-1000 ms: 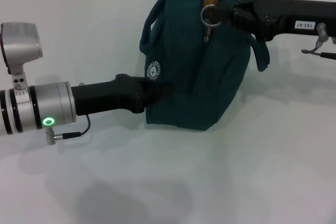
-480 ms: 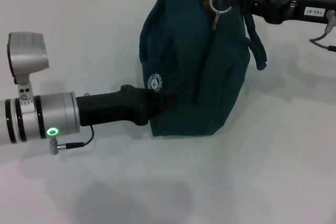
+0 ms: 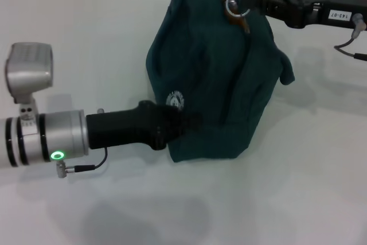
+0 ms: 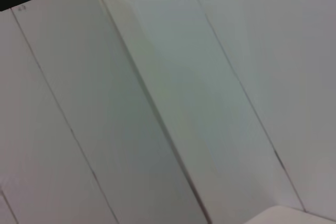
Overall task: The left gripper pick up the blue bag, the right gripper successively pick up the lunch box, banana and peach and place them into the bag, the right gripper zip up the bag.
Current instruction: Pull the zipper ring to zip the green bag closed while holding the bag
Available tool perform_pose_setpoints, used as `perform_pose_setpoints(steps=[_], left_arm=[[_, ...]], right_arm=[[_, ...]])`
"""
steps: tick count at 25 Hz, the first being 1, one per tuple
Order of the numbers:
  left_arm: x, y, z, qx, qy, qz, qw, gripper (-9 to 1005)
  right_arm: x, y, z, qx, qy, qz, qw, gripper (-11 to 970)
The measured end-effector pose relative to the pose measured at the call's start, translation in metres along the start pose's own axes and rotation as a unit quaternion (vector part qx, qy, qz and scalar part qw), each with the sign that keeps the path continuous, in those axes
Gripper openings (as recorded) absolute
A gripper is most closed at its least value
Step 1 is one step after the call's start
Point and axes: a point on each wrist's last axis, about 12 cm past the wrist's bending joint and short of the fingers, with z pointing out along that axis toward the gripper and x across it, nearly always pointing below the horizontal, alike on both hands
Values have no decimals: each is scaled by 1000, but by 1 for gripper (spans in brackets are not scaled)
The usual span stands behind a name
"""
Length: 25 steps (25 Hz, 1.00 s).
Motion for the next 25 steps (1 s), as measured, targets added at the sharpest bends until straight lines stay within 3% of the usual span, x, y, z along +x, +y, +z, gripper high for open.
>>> perform_pose_setpoints(steps=[4,9,14,17,25], left_arm=[[-1,-1,-7,-11,-43,-8,999,131],[0,-1,-10,-17,-52,-12,998,151],[3,-2,-13,-24,-61,-17,998,347],[4,-2,-19,-34,-81,-24,996,576],[-3,-5,-27,-28,-133,-39,990,631]], right_arm=[[1,2,1,-9,3,0,1000,6],[0,5,1,-21,2,-3,1000,6],[-4,5,2,-24,-1,-10,1000,6],[-8,6,2,-28,-6,-14,999,6],[-17,7,8,-40,-8,-23,999,6]])
